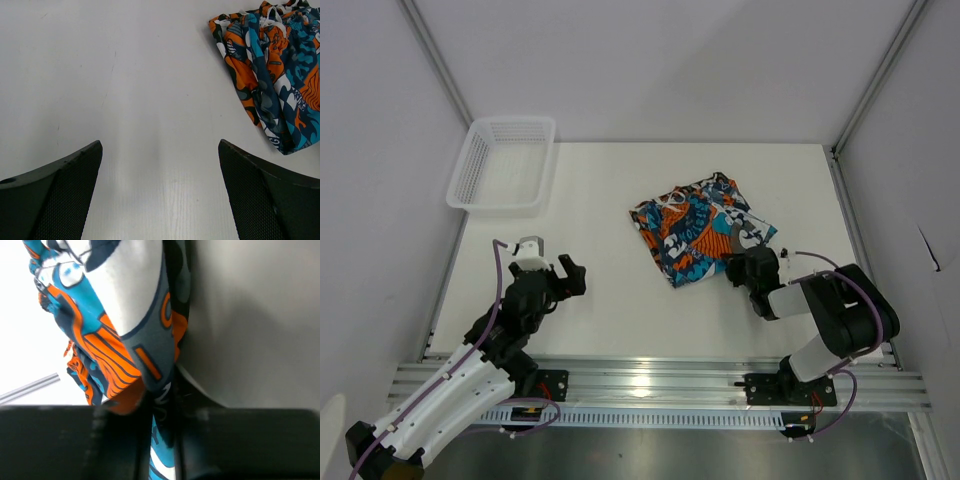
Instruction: Fold and stack the shorts
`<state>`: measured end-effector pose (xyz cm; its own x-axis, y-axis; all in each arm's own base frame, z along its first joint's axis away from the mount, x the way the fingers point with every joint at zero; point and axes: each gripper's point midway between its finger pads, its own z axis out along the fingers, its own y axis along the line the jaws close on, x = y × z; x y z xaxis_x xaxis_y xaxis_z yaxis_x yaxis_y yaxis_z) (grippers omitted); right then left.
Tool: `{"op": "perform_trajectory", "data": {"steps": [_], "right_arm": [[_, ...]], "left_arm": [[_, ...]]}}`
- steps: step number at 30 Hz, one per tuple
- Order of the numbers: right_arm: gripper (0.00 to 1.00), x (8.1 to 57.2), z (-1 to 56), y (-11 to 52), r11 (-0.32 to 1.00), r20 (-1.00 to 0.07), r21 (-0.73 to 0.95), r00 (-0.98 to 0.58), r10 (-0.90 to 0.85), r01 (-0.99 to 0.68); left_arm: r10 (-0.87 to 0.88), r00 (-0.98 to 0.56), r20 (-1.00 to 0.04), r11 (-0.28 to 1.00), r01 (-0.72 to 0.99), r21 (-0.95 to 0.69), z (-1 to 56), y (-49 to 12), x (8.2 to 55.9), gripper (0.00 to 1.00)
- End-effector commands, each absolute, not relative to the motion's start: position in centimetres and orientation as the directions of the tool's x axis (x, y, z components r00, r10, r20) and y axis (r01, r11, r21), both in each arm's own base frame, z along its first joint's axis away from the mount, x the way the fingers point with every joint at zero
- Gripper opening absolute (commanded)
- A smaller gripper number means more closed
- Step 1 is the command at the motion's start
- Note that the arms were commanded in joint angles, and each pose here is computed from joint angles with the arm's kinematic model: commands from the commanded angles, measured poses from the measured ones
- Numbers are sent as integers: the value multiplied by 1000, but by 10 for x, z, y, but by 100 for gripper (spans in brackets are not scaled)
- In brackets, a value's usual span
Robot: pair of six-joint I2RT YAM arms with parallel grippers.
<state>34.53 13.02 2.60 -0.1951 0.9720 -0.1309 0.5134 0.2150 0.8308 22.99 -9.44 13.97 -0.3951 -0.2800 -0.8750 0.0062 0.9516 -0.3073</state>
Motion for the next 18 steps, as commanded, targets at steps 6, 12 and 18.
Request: {"op": "perform_trajectory", "data": {"steps": [6, 12, 18], "right_arm": [[0, 363, 46, 95, 123, -102, 907, -72, 992, 402], [0, 353, 64, 41, 70, -101, 918, 58, 993, 389], [0, 330, 73, -41, -26, -91, 900, 245, 965, 435]], "left_arm": [[-273, -374, -886, 954, 11, -299, 145, -94, 233, 99], [-269, -379, -885, 955, 14, -296, 143, -95, 233, 99], [-269, -379, -886, 955, 18, -297, 144, -95, 233, 99]]}}
